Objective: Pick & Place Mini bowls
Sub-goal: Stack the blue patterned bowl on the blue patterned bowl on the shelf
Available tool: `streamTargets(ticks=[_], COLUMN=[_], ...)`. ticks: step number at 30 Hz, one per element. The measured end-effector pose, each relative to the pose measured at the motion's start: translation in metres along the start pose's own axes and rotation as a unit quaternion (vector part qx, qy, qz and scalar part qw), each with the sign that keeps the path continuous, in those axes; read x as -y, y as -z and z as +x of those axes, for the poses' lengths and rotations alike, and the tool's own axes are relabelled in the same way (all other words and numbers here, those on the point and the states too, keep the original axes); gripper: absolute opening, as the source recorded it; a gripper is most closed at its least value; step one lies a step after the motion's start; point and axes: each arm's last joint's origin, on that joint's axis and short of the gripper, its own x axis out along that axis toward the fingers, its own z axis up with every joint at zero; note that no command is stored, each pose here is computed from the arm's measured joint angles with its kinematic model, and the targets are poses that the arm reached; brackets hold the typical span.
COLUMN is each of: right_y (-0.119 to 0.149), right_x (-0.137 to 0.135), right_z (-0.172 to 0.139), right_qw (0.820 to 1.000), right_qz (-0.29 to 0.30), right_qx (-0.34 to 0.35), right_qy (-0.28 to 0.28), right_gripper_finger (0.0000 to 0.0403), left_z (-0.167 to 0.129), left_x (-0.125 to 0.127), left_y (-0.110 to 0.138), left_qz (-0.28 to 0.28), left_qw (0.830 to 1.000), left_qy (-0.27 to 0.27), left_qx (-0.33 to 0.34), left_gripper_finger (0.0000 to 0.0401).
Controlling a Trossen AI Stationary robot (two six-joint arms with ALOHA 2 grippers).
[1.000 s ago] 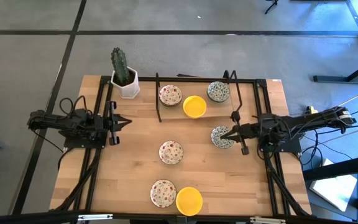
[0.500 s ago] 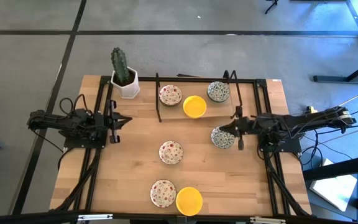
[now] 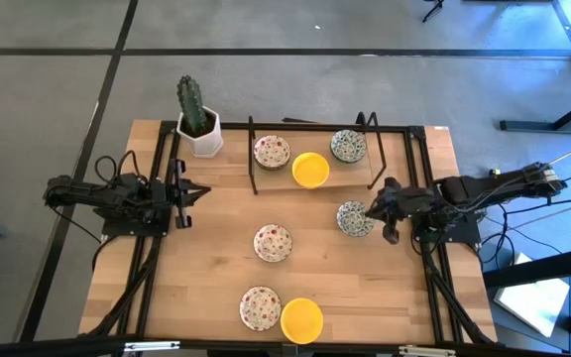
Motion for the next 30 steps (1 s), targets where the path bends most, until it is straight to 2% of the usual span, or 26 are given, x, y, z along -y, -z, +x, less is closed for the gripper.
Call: streamTargets(ticks=[5,10,16,21,25,30], right_y=[-0.008,-0.026,-0.04,-0.038,-0.033,-0.03], right_x=[-0.01,-0.014,-0.025,-0.028,-0.03,-0.03], right_z=[-0.003,-0.005,0.005,0.018,0.029,0.043], right_qw=[0.993,0.982,0.978,0.969,0.955,0.947], right_qz=[0.038,0.054,0.056,0.078,0.098,0.076], right_qx=[-0.108,-0.127,-0.16,-0.2,-0.257,-0.279], right_qy=[0.04,0.132,0.118,0.123,0.113,0.141], right_gripper_finger=[0.0005,0.0005,0.0009,0.0033,0.0064,0.0122], left_z=[0.0,0.0,0.0,0.0,0.0,0.0], left_x=[0.0,0.0,0.0,0.0,0.0,0.0], left_y=[0.0,0.0,0.0,0.0,0.0,0.0], left_qz=[0.0,0.0,0.0,0.0,-0.001,-0.003], left_qw=[1.0,1.0,1.0,1.0,1.0,1.0], left_qy=[0.0,0.0,0.001,0.002,0.002,0.002], left_qx=[0.0,0.0,0.0,0.0,0.0,0.0], left_gripper_finger=[0.0002,0.0006,0.0005,0.0004,0.0007,0.0006])
